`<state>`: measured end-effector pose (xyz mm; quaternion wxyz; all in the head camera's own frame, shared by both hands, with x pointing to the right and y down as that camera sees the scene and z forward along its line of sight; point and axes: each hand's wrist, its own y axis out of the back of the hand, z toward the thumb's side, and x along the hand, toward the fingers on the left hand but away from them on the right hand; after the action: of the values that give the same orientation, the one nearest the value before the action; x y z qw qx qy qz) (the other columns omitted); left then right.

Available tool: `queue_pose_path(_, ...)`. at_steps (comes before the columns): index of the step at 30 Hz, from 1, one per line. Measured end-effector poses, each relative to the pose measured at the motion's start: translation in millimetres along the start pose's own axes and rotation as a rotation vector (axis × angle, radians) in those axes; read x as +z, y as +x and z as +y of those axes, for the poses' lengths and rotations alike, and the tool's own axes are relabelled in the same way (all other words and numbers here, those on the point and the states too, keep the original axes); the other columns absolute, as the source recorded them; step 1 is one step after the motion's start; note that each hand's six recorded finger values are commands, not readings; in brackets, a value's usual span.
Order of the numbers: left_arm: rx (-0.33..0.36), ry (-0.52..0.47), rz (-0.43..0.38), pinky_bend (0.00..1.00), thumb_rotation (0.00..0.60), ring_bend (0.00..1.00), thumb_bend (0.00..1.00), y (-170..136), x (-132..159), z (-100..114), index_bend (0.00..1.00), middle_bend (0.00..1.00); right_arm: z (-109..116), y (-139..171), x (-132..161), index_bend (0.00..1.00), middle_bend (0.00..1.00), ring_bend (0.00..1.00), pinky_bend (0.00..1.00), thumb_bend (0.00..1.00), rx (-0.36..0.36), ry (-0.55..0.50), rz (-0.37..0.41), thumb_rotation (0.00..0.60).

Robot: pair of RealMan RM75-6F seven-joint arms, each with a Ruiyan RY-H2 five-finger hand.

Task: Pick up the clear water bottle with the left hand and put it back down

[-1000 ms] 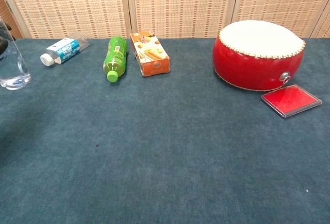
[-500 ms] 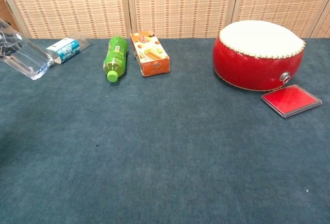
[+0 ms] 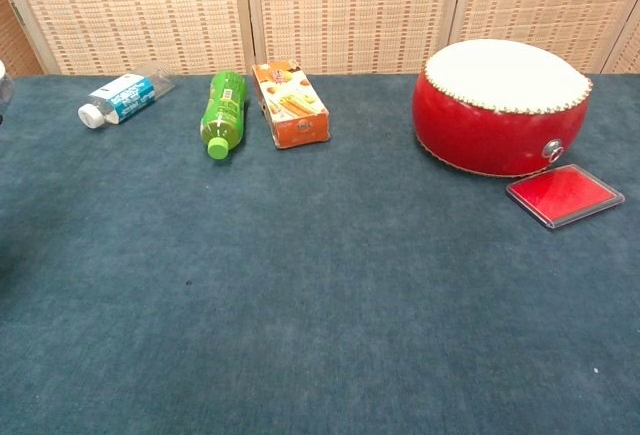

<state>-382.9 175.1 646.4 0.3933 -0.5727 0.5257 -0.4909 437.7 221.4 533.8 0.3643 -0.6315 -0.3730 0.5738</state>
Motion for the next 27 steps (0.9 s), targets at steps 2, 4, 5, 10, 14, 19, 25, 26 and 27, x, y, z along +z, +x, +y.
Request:
queue_pose_path(2, -0.003, -0.011, 0.0, 0.41, 0.6, 0.58, 0.71, -1.4, 3.2, -1.5, 0.74, 0.77, 0.3, -0.2, -0.3, 0.0, 0.0, 0.0, 0.19, 0.13, -0.003, -0.001, -0.002, 0.6)
queue_pose_path(4, -0.014, -0.086, 0.011, 0.41, 0.6, 0.58, 0.71, -2.6, 6.8, -2.6, 0.74, 0.77, -0.2, -0.4, -0.6, 0.0, 0.0, 0.0, 0.19, 0.13, -0.001, -0.001, -0.004, 0.6)
queue_pose_path(5, -0.021, -0.138, 0.018, 0.41, 0.6, 0.58, 0.71, -3.1, 8.7, -3.0, 0.74, 0.77, -0.5, -0.4, -0.5, 0.0, 0.0, 0.0, 0.19, 0.13, 0.001, 0.0, -0.003, 0.6)
queue_pose_path(10, -0.076, -0.596, 0.093, 0.42, 0.6, 0.58, 0.71, -5.7, 21.8, -3.2, 0.74, 0.77, -1.8, -0.8, 0.0, 0.0, 0.0, 0.0, 0.19, 0.13, 0.009, 0.002, -0.002, 0.6)
queue_pose_path(14, -0.108, -0.925, 0.148, 0.42, 0.6, 0.58, 0.71, -7.7, 33.2, -1.9, 0.74, 0.77, -2.2, -0.8, 0.5, 0.0, 0.0, 0.0, 0.19, 0.13, 0.013, 0.002, -0.001, 0.6)
queue_pose_path(19, -0.107, -1.008, 0.188, 0.42, 0.6, 0.58, 0.71, -8.6, 28.3, -3.4, 0.74, 0.77, -2.4, -1.5, 0.3, 0.0, 0.0, 0.0, 0.19, 0.13, 0.016, 0.004, -0.002, 0.6)
queue_pose_path(25, -0.104, -0.694, 0.18, 0.42, 0.6, 0.58, 0.71, -7.5, 12.4, -9.5, 0.74, 0.77, -1.6, 0.0, 0.2, 0.0, 0.0, 0.0, 0.19, 0.13, 0.016, 0.003, 0.0, 0.6)
queue_pose_path(26, -0.102, -0.638, 0.177, 0.42, 0.6, 0.58, 0.71, -6.8, 10.3, -9.5, 0.74, 0.77, -0.8, 0.1, 0.0, 0.0, 0.0, 0.0, 0.19, 0.13, 0.012, 0.001, -0.001, 0.6)
queue_pose_path(27, -0.1, -0.592, 0.174, 0.42, 0.6, 0.58, 0.71, -5.9, 9.1, -9.0, 0.74, 0.77, 0.0, 0.2, -0.3, 0.0, 0.0, 0.0, 0.19, 0.13, 0.007, -0.001, -0.003, 0.6)
